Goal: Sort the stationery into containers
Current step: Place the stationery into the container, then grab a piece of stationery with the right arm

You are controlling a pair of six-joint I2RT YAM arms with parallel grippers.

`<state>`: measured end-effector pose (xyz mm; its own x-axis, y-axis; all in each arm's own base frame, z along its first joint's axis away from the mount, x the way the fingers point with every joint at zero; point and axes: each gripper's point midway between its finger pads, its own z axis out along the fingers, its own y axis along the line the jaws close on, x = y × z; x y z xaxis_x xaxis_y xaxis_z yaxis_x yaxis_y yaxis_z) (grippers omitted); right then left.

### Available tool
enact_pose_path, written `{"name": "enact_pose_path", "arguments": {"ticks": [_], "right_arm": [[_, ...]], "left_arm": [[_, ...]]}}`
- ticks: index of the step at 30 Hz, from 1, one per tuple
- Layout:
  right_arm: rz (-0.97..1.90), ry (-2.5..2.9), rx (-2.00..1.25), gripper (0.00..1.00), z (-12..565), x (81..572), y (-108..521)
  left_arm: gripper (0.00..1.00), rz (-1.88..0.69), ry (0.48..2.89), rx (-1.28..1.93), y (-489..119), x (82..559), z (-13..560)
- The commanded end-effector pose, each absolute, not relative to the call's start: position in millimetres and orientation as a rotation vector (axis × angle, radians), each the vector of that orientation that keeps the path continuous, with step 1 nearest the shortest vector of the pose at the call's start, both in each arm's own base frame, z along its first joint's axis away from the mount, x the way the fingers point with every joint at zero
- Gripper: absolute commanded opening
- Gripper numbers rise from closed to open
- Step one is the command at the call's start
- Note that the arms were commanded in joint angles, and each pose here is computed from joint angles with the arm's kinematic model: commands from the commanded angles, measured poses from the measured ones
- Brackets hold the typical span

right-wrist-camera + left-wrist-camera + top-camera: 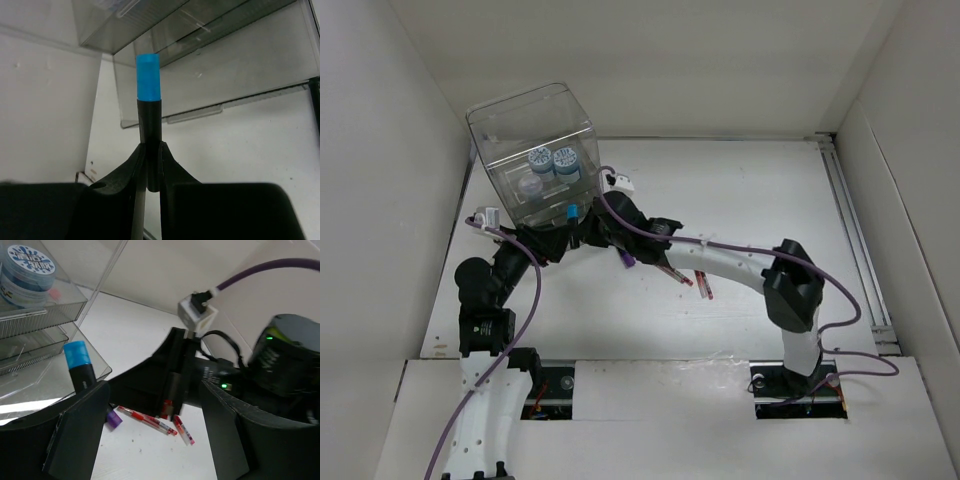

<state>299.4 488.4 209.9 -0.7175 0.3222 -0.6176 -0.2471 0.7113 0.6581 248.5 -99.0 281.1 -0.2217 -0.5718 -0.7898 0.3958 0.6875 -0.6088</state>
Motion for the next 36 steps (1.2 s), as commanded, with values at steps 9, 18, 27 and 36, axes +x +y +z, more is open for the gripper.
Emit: {"name": "enact_pose_path", "arguments": {"ticks": [9,18,27,36], "right_arm": [[1.182,2.015,0.363,0.19,243,353,510],[1.169,2.049,0.334,0.57,236,349,495],[0.782,2.147,0.242,0.11,156,329,416],[0.506,2.271,0.133,0.53,91,322,384]], "left_arm": [[0.69,-0.883,1.509,-0.121,-99,248,291],[0.69,-0.889,1.512,-0.114,-100,248,289],[0.69,-0.898,1.522,-0.111,-102,247,285],[0.69,-0.912,1.516,-0.107,-104,246,287]]}}
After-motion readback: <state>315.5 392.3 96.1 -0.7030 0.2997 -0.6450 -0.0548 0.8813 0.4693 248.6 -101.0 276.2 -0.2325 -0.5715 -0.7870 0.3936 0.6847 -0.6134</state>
